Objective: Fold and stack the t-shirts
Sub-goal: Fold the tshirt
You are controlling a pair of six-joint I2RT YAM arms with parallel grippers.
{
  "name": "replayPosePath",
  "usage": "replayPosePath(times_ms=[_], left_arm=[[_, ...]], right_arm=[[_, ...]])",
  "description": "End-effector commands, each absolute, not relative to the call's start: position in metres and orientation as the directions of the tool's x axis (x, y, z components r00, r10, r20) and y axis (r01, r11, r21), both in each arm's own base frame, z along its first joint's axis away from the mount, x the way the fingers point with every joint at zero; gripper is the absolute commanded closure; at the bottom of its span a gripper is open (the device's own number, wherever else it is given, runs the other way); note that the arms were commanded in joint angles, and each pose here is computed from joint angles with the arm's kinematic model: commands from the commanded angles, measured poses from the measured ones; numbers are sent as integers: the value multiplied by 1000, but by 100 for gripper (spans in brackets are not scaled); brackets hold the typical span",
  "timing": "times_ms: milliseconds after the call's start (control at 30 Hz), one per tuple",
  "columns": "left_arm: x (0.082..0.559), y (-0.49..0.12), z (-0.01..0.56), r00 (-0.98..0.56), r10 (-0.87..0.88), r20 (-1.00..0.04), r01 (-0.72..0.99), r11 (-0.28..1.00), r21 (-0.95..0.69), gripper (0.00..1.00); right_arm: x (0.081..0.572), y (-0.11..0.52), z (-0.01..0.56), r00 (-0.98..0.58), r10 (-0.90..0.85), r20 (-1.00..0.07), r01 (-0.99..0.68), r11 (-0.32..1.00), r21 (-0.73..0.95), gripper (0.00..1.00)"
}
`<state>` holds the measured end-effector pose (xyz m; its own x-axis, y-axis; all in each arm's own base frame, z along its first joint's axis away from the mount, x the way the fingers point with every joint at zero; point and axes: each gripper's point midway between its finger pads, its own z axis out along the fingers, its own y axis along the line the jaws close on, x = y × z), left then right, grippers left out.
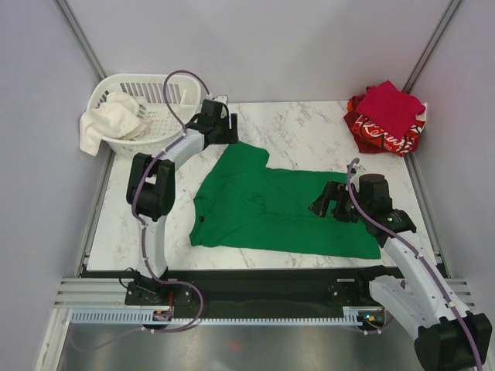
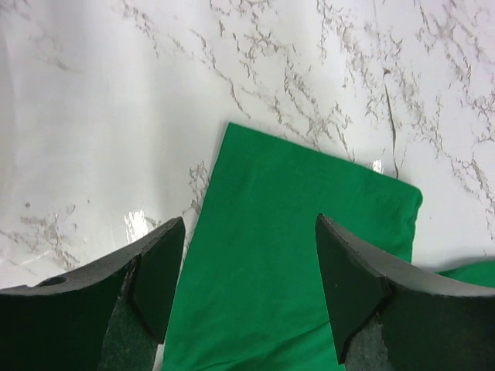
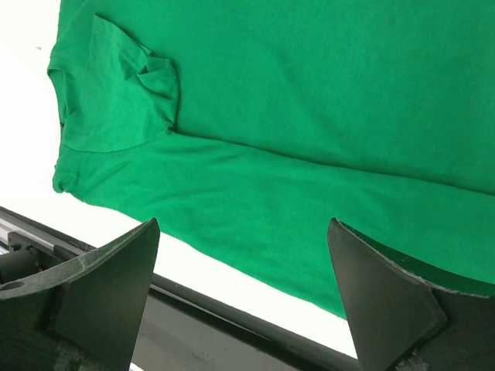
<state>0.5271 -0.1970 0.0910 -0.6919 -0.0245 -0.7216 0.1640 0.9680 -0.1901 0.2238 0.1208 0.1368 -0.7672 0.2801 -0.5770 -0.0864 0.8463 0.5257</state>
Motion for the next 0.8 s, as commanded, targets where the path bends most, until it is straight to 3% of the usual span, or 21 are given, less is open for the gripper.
replayPosePath(times_ms=[0,533,700,767], left_arm=[[545,-207,94,-654,20,-756,228,958,-172,24],[566,-214,34,-722,111,-683,180,983,-30,24],[561,-210,14,-764,125,-633,168,986,-8,36],[557,-210,8,-777,130,-616,172,985,-9,49]], right_arm=[[228,125,143,-750,263,-607,-133,839,528,2],[229,125,142,-750,263,-607,-135,837,530,2],[229,125,141,-750,264,-607,-133,838,529,2],[229,125,141,-751,263,-605,-133,838,529,2]])
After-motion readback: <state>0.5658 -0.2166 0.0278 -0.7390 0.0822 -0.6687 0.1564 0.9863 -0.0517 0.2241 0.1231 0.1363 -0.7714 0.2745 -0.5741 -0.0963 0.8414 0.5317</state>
